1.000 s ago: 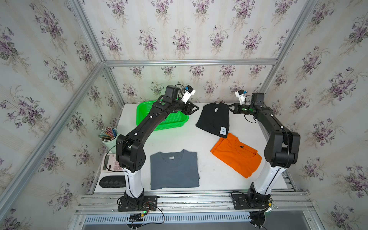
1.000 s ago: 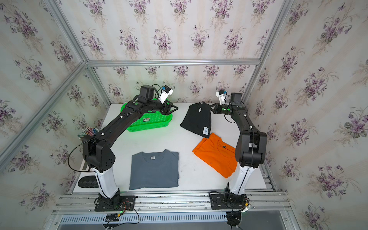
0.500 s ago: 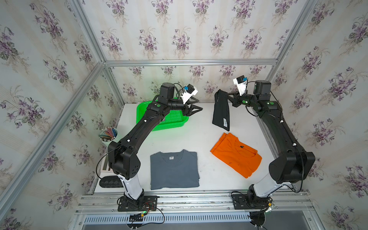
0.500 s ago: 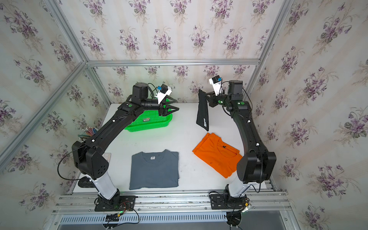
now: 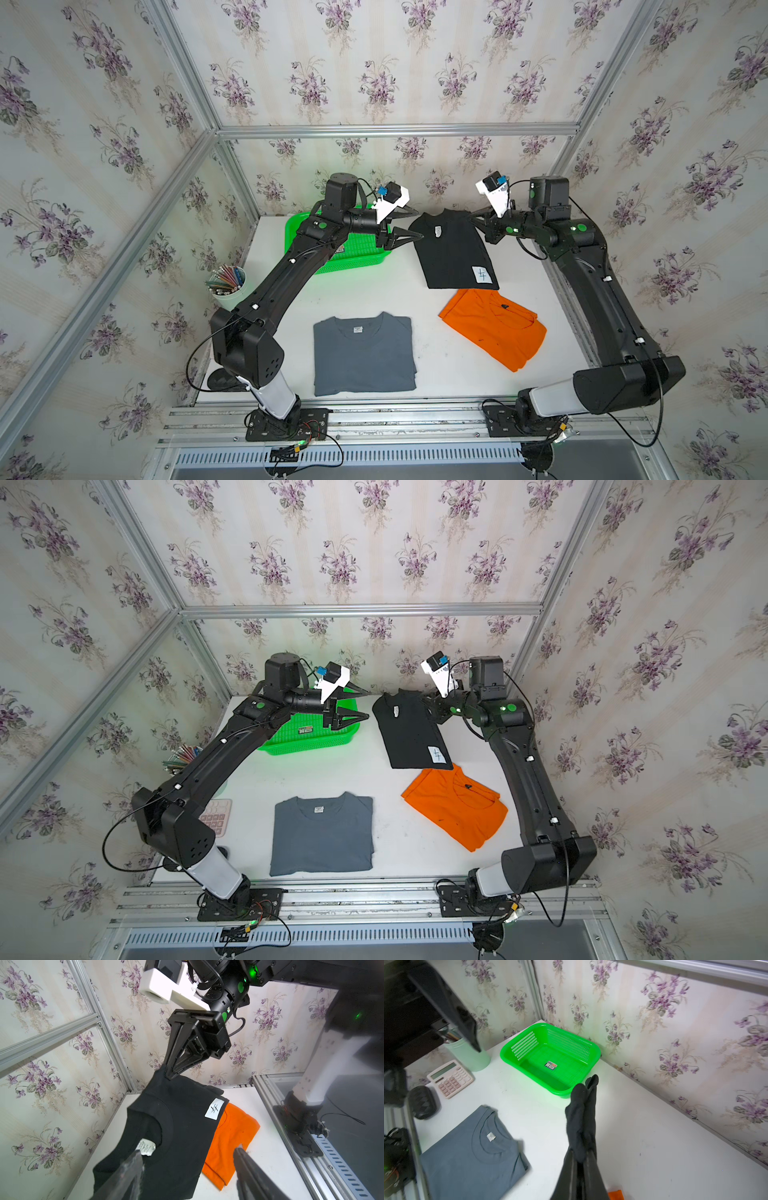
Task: Put the folded t-shirts into the basket
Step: Pick up the T-shirt from the center of the board.
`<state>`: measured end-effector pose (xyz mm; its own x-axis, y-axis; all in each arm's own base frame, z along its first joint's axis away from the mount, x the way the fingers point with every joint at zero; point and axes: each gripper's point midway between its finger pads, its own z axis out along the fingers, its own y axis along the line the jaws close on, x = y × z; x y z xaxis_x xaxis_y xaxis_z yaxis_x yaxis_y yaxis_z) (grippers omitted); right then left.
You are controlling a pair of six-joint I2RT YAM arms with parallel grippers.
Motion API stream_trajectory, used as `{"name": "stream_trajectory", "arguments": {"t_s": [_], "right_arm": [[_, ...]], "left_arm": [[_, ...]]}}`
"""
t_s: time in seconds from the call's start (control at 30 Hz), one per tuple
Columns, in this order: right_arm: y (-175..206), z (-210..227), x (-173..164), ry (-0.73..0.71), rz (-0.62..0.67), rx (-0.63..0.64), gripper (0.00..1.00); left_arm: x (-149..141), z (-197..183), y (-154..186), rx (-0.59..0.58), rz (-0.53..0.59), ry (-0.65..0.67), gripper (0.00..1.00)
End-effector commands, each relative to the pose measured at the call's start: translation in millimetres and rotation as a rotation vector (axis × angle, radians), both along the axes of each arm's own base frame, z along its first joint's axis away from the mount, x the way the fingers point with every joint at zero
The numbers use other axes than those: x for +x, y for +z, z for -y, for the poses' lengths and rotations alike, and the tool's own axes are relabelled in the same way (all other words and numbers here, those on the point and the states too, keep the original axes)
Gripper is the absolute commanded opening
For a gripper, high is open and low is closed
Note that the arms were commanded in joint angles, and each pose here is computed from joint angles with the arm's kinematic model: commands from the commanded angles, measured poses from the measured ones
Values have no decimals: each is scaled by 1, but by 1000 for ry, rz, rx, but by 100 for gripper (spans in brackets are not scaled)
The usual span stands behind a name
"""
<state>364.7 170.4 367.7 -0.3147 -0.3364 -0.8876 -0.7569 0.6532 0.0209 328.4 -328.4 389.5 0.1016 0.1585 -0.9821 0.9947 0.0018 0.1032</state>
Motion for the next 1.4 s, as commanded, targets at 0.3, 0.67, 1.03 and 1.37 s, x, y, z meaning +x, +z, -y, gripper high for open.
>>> {"name": "stream_trajectory", "arguments": {"t_s": [0.3,0.67,1.03,1.37], "right_arm": [[8,-52,-79,325,191,-168,0],[7,-57,-116,445,416,-298,0],[20,-58,-126,485,542,-340,0],[28,-78,-124,529,596,-346,0]], "left_arm": [[-43,-19,-47,123,104,-78,82],[-67,-51,-72,213,243,8,87],[-115,-64,-97,125,52,-27,88],[-130,-63,-116,85,-43,5,89]]}}
